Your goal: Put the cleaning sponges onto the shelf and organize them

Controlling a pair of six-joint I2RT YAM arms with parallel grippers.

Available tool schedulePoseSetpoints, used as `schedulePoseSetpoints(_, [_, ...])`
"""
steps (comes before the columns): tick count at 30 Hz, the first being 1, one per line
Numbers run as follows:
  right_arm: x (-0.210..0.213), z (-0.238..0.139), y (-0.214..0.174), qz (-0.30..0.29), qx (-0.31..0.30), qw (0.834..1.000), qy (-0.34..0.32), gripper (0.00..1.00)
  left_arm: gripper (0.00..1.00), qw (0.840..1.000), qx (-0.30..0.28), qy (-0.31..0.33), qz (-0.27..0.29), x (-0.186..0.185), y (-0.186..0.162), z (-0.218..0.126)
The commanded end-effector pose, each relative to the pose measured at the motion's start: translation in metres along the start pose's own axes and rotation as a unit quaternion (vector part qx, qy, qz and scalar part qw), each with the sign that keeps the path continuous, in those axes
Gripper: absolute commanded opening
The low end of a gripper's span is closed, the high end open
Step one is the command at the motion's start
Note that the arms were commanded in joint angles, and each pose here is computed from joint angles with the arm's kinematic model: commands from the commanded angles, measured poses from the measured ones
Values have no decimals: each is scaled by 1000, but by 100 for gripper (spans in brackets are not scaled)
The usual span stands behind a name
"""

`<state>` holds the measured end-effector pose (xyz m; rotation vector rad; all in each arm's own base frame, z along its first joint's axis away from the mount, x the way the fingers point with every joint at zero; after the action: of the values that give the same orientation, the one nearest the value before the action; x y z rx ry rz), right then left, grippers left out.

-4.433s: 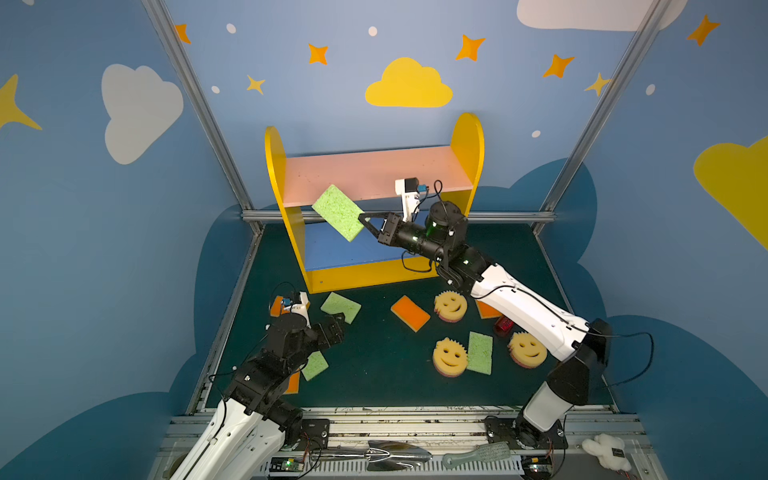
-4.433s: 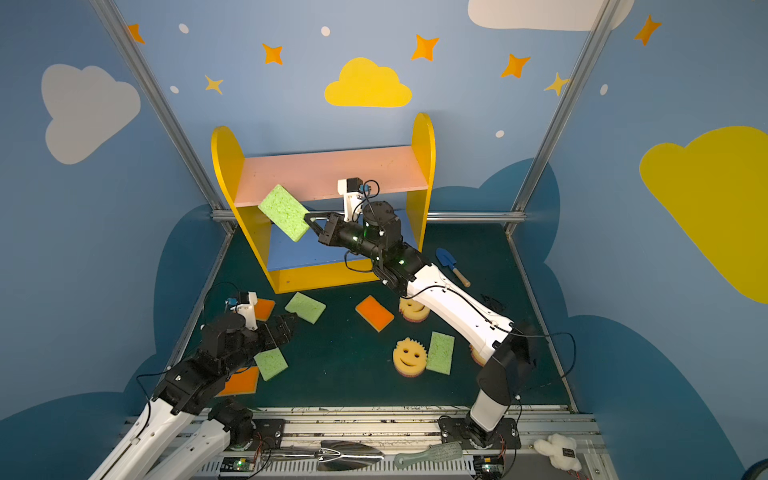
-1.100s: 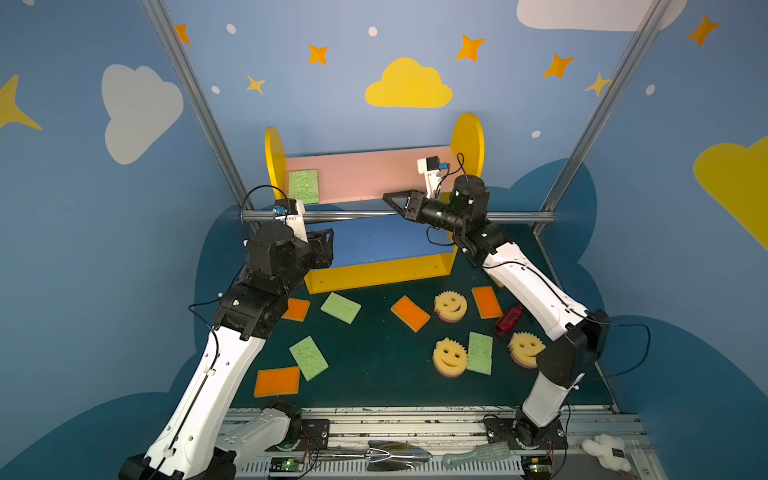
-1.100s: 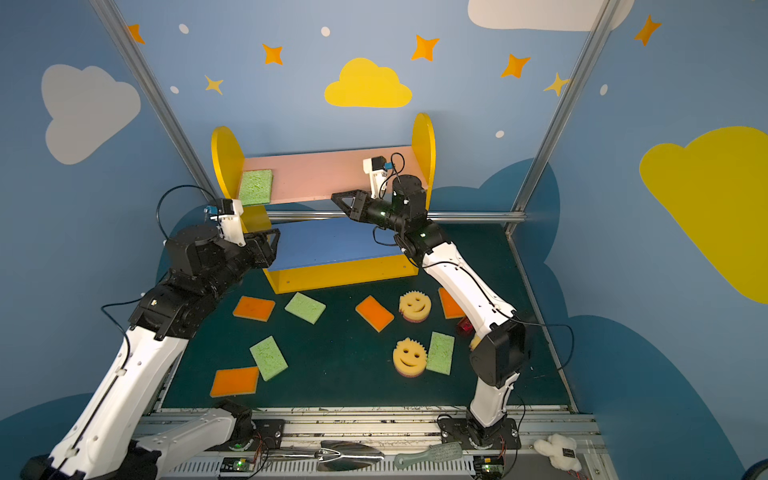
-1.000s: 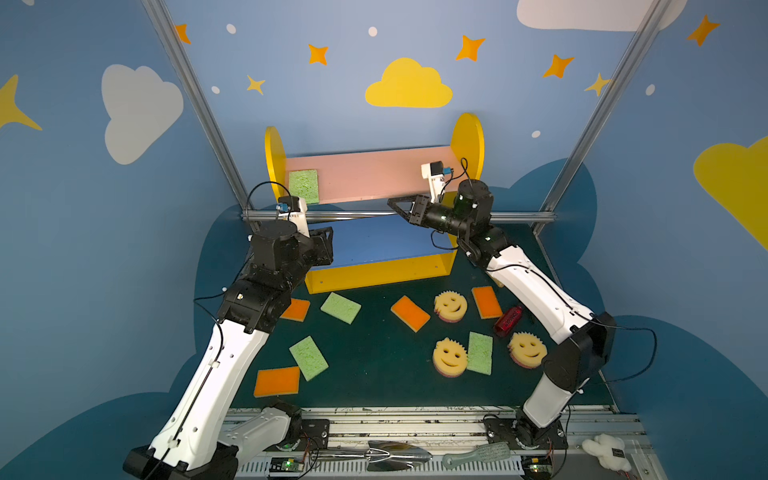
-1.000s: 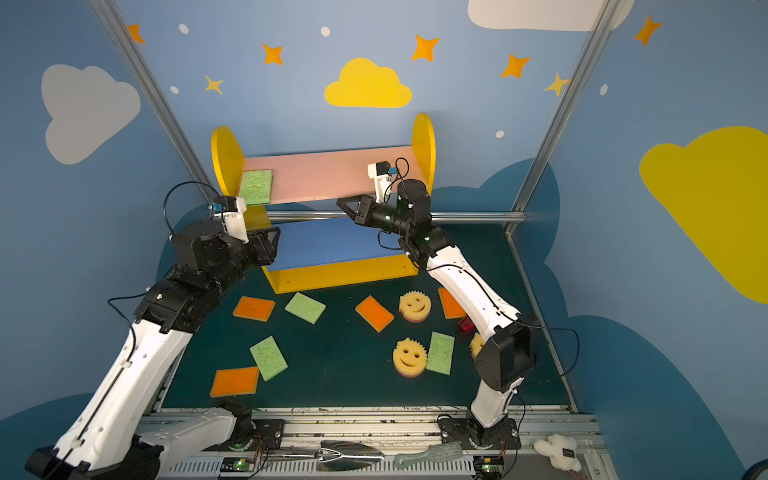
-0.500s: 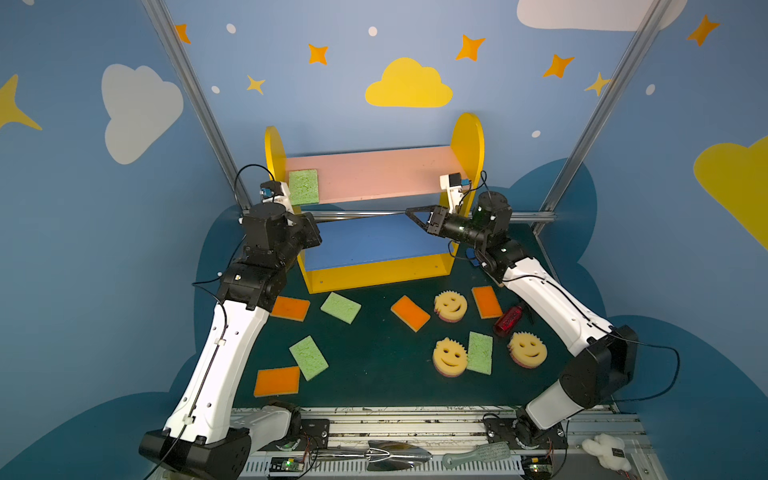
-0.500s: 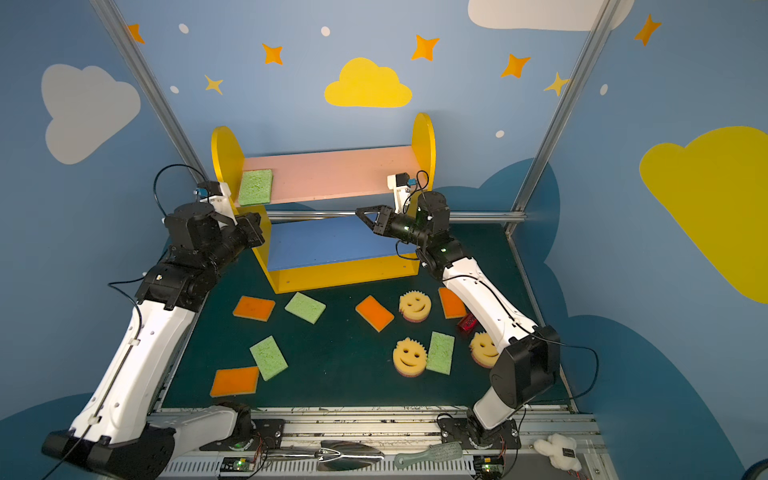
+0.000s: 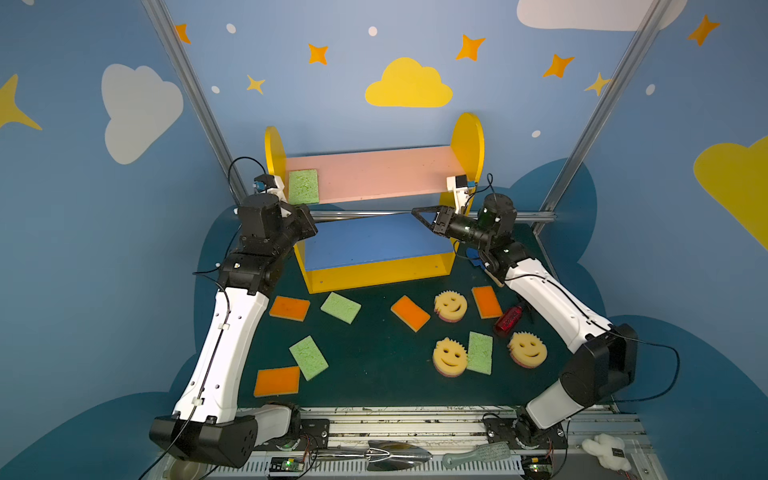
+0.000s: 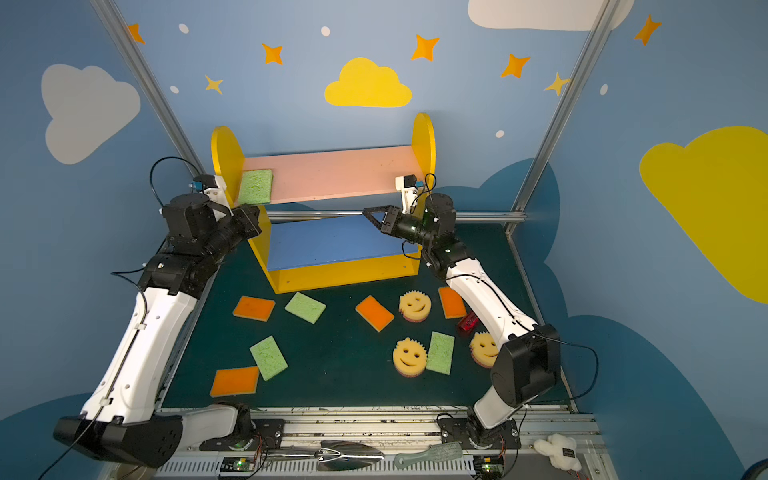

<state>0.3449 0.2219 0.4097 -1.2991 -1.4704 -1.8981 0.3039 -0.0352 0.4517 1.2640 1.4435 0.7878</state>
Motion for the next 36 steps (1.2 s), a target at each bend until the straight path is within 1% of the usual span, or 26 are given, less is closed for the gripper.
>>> schedulePoseSetpoints(1, [9, -8, 3, -12, -8, 1000, 19, 15, 3, 1000, -17, -14, -3, -2, 11, 1])
schedulePoseSetpoints(14, [4, -14, 6, -7, -15, 1000, 15, 17, 3, 1000, -8, -17, -8, 4, 17, 21])
schedulePoseSetpoints(19, [4, -15, 5, -7, -15, 1000, 14, 19, 3, 1000, -16, -20, -7, 3, 21, 16])
schedulePoseSetpoints(21, [4, -16, 5, -7, -15, 1000, 13, 22, 8, 1000, -20, -22, -7, 2, 22, 11])
schedulePoseSetpoints(23, [5, -16, 4, -6, -15, 1000, 16, 26, 18, 999, -24, -24, -7, 1, 23, 2])
schedulePoseSetpoints(24, [5, -17, 4, -5, -14, 1000, 15, 27, 21, 999, -24, -27, -6, 0, 22, -2])
schedulePoseSetpoints(25, [5, -17, 2, -5, -13, 1000, 17, 28, 22, 999, -24, -28, -7, 0, 20, -8])
schedulePoseSetpoints(28, [9, -21, -3, -8, -8, 1000, 18, 40, 24, 999, -16, -32, -5, -1, 9, -27])
schedulePoseSetpoints(31, [13, -26, -15, -17, 1, 1000, 6, 47, 33, 999, 4, -46, -1, -2, -17, -43])
schedulePoseSetpoints(34, [15, -33, -30, -25, 4, 1000, -14, 50, 41, 998, 37, -48, -9, -1, -50, -54])
schedulePoseSetpoints(36, [10, -37, -42, -20, 6, 999, -25, 51, 45, 997, 58, -47, -22, 2, -81, -58])
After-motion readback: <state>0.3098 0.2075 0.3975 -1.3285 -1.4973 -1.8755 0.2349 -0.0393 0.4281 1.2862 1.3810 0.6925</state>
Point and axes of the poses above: each gripper's point midway between its finger pads, its own z axis out along the fingers, its own x axis along the line the jaws close on, y = z × x, the point moved 10 cm from there along -z, back along the fingers, and after that the axes turned 11 degrees about z, right-handed, at the moved point
